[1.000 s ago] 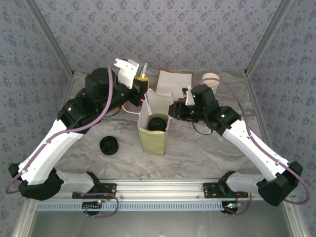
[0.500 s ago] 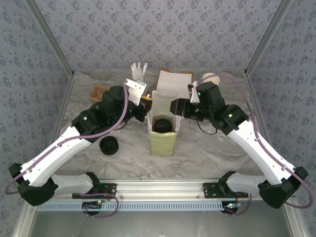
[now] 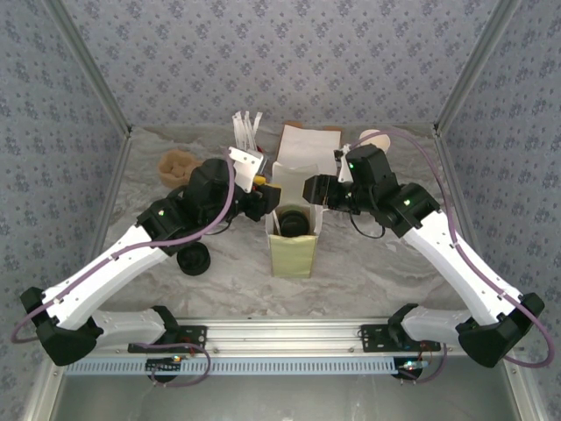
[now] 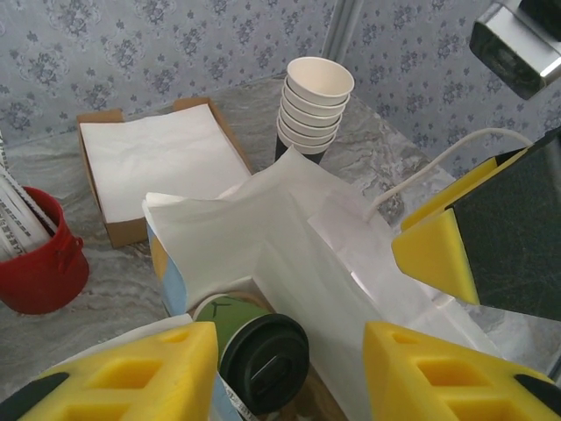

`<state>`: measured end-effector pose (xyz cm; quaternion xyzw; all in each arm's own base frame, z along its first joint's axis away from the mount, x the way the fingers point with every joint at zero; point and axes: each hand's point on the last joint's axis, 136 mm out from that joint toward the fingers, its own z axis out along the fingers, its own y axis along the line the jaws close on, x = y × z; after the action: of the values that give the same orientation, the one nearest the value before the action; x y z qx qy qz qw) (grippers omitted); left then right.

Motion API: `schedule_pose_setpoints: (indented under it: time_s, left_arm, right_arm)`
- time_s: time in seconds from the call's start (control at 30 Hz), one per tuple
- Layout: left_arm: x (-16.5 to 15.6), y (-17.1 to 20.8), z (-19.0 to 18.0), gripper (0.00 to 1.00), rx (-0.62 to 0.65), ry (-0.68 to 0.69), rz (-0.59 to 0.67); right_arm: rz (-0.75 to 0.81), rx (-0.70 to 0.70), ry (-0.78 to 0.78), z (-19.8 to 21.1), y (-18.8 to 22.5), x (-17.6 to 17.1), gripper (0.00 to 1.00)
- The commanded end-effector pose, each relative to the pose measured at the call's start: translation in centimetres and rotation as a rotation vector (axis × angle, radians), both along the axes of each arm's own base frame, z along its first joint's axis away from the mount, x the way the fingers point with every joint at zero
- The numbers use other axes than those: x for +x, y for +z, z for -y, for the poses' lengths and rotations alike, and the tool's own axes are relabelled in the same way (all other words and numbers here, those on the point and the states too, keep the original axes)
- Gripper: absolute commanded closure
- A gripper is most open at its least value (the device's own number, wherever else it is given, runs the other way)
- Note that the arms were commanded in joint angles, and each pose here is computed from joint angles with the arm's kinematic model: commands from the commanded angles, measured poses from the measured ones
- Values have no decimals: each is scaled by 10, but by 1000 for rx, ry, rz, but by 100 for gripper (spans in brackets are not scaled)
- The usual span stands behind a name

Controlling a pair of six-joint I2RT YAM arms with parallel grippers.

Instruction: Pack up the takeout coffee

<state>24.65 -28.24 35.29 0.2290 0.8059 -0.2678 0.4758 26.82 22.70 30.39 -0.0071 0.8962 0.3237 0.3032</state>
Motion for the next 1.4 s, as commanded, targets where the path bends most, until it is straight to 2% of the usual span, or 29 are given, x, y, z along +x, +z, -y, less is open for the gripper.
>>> schedule_pose_setpoints:
  time_s: [0.0,0.27,0.57,0.73,0.87,0.93,1.1,1.37]
  left_arm:
    - [-2,28,-9,50,-31,22,58]
    - [0,29,-18,47,30,54,50]
    - [0,22,-21,46,49,64,33]
    - [-1,24,-29,46,47,83,37]
    - [-5,29,-39,46,43,101,50]
    - [-7,33,-45,45,37,111,59]
    - [-14,40,-61,45,28,134,80]
    - [-20,42,-80,45,38,166,88]
  right_arm:
    - [-5,-58,-25,12,-11,-3,38]
    - [-23,-90,-59,27,-25,-6,35]
    - [-49,-114,-49,23,-38,-2,33]
    - [-76,-116,-26,11,-45,2,46]
    - [-79,-79,14,-7,-46,5,67]
    - [-77,-65,26,-14,-46,6,74]
    - [-63,-38,54,-34,-48,13,82]
    - [-50,9,52,-73,-50,31,86]
